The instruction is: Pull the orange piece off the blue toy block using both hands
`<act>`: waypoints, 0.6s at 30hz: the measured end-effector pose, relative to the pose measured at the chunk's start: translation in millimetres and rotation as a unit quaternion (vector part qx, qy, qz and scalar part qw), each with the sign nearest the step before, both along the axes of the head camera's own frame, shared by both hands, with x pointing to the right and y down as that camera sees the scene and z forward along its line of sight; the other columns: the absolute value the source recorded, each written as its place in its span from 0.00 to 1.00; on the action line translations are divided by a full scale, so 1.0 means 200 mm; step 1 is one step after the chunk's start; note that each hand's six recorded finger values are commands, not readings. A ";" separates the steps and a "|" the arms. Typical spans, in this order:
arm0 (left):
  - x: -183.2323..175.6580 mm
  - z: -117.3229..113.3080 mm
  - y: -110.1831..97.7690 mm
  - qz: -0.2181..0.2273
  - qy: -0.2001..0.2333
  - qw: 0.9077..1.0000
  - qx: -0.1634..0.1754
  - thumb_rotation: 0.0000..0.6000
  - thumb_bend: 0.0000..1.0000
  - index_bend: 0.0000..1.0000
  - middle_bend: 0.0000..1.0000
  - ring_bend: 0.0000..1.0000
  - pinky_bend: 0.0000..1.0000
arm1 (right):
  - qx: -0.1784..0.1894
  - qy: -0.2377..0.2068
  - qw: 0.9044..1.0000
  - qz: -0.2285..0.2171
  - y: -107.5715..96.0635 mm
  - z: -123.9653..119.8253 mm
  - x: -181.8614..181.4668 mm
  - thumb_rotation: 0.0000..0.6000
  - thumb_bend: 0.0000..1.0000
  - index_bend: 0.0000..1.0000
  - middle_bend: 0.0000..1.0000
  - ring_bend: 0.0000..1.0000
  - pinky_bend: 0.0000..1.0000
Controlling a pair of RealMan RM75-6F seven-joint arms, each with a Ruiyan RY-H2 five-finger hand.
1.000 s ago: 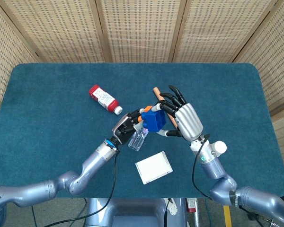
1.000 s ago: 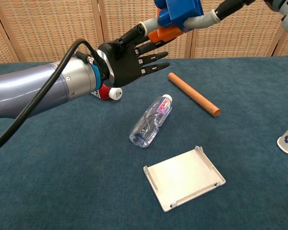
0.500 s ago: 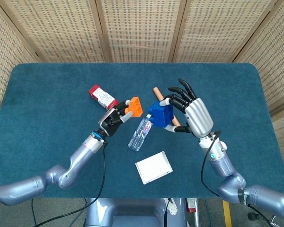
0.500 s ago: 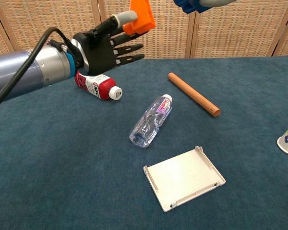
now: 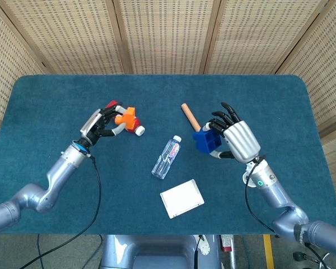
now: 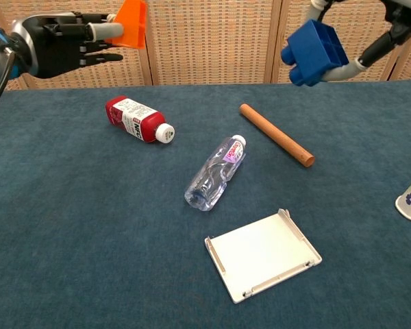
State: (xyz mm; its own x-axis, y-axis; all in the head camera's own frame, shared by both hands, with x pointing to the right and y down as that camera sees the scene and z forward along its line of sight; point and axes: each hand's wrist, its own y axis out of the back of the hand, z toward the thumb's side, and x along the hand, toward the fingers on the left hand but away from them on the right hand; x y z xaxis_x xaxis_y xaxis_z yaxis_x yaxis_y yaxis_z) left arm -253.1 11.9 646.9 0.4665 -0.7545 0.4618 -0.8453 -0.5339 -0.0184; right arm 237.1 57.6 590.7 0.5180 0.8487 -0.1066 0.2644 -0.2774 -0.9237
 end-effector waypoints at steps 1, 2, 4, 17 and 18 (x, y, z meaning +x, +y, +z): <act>-0.04 0.00 -0.01 0.013 -0.028 0.999 0.011 1.00 0.52 0.59 0.52 0.00 0.00 | -0.002 0.012 1.000 0.000 0.00 0.02 0.01 1.00 0.23 0.62 0.59 0.21 0.00; -0.09 0.00 -0.02 0.029 -0.065 0.997 0.025 1.00 0.52 0.59 0.52 0.00 0.00 | -0.005 0.029 1.000 0.001 0.00 0.05 0.03 1.00 0.23 0.62 0.59 0.21 0.00; -0.15 0.00 -0.03 0.054 -0.118 0.990 0.045 1.00 0.52 0.59 0.52 0.00 0.00 | -0.011 0.050 0.999 0.002 0.01 0.09 0.05 1.00 0.23 0.62 0.57 0.21 0.00; -0.49 0.11 0.01 0.142 -0.371 0.911 0.110 1.00 0.17 0.00 0.03 0.00 0.00 | -0.097 0.132 0.986 0.013 0.05 0.27 0.11 1.00 0.00 0.02 0.00 0.00 0.00; -0.49 0.11 0.02 0.138 -0.373 0.911 0.110 1.00 0.15 0.00 0.01 0.00 0.00 | -0.098 0.132 0.986 0.014 0.06 0.27 0.11 1.00 0.00 0.02 0.00 0.00 0.00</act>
